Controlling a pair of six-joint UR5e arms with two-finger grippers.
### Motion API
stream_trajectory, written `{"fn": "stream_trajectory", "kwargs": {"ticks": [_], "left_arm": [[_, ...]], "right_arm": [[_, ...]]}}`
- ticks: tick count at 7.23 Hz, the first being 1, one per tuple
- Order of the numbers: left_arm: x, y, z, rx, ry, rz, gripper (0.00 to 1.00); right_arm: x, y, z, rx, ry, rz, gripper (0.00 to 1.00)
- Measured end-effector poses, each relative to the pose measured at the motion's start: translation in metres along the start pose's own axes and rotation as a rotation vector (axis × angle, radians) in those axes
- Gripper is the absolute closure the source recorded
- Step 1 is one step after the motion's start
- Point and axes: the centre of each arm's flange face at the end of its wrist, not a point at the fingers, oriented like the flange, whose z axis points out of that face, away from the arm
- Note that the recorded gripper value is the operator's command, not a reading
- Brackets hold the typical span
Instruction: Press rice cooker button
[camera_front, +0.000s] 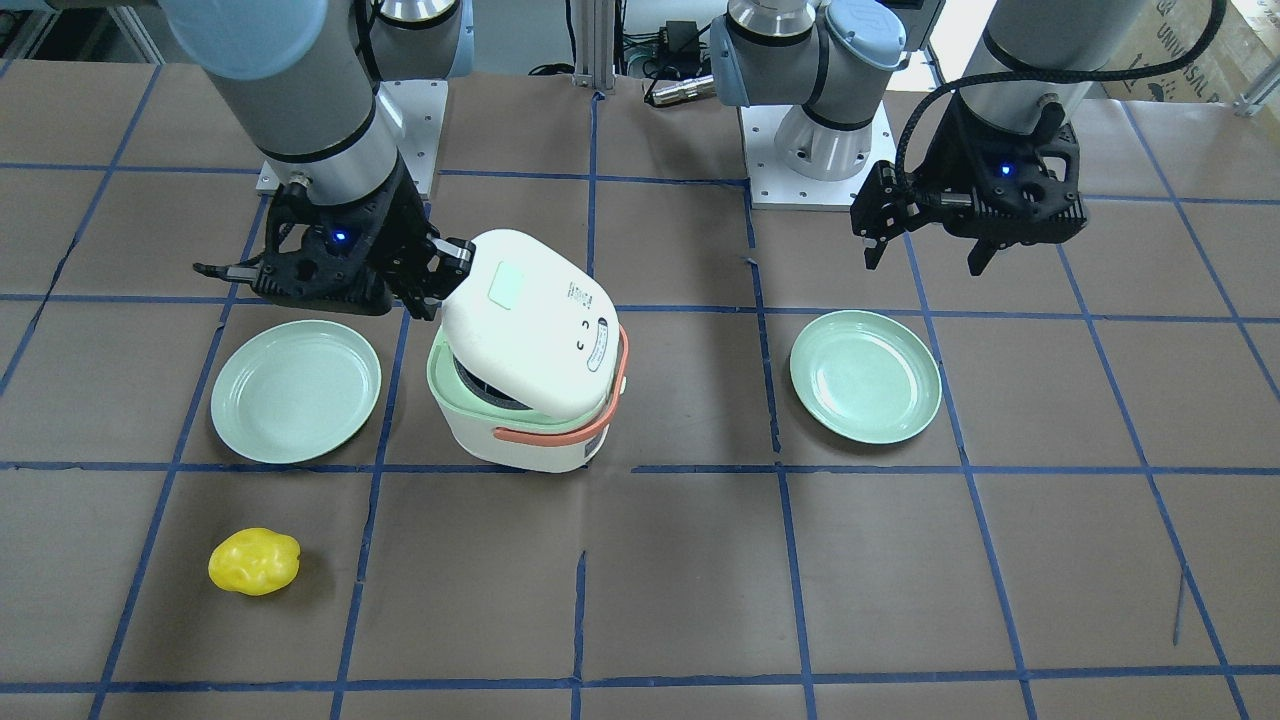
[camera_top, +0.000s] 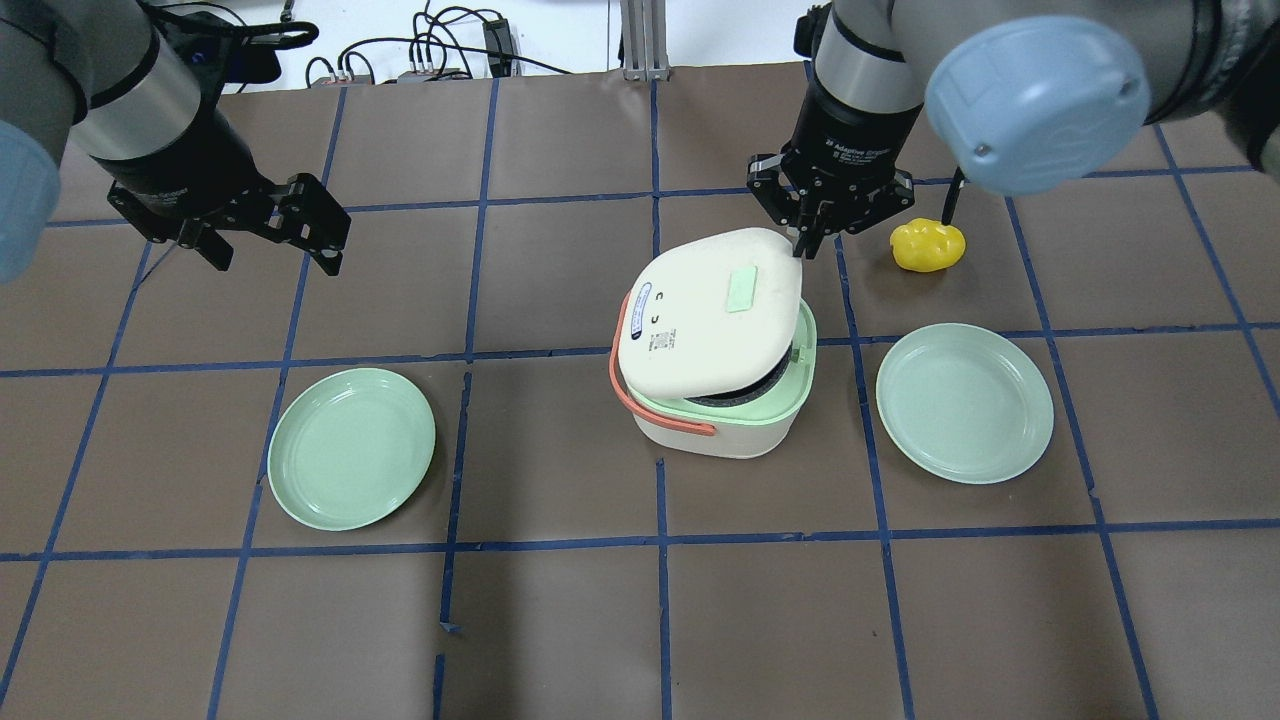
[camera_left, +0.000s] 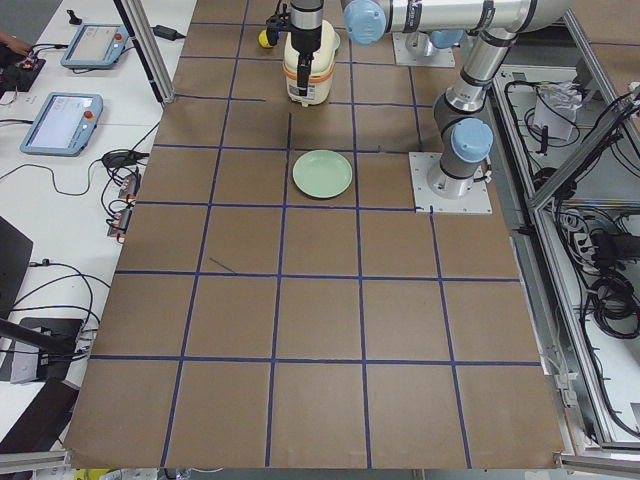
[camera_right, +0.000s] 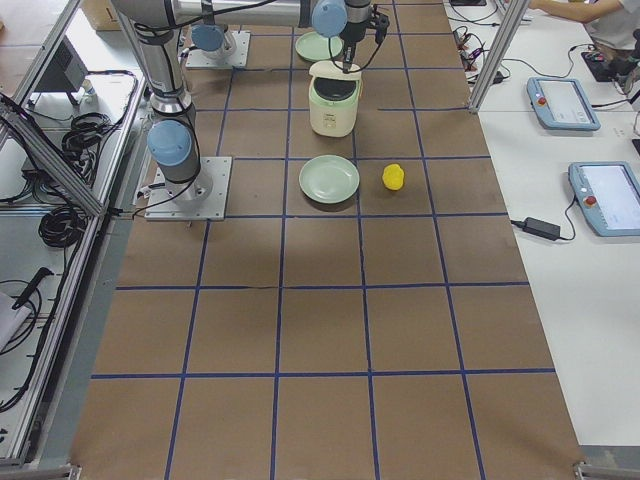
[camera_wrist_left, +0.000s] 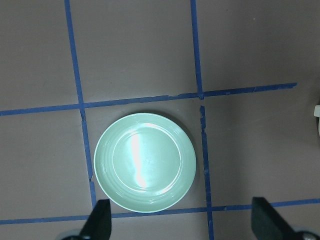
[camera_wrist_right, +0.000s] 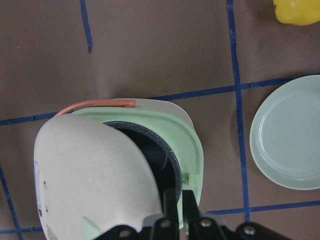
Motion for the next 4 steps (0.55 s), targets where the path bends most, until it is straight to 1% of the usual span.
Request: {"fn": "stream_trajectory", "kwargs": {"ticks": [1,2,3,4], "left_arm": [[0.000,0.000,0.000,0.000,0.000,0.000,0.00],[0.000,0.000,0.000,0.000,0.000,0.000,0.00],[0.000,0.000,0.000,0.000,0.000,0.000,0.00],[0.000,0.000,0.000,0.000,0.000,0.000,0.00]], "right_arm": [[0.011,-0.004,-0.015,0.003,0.024,-0.011,0.54],[0.024,-0.006,-0.028,0.017,0.059,-0.038,0.32],[0.042,-0.006,-0.042,0.026,0.083,-0.067,0.12],[0.061,-0.006,-0.053,0.027,0.086,-0.090,0.00]]}}
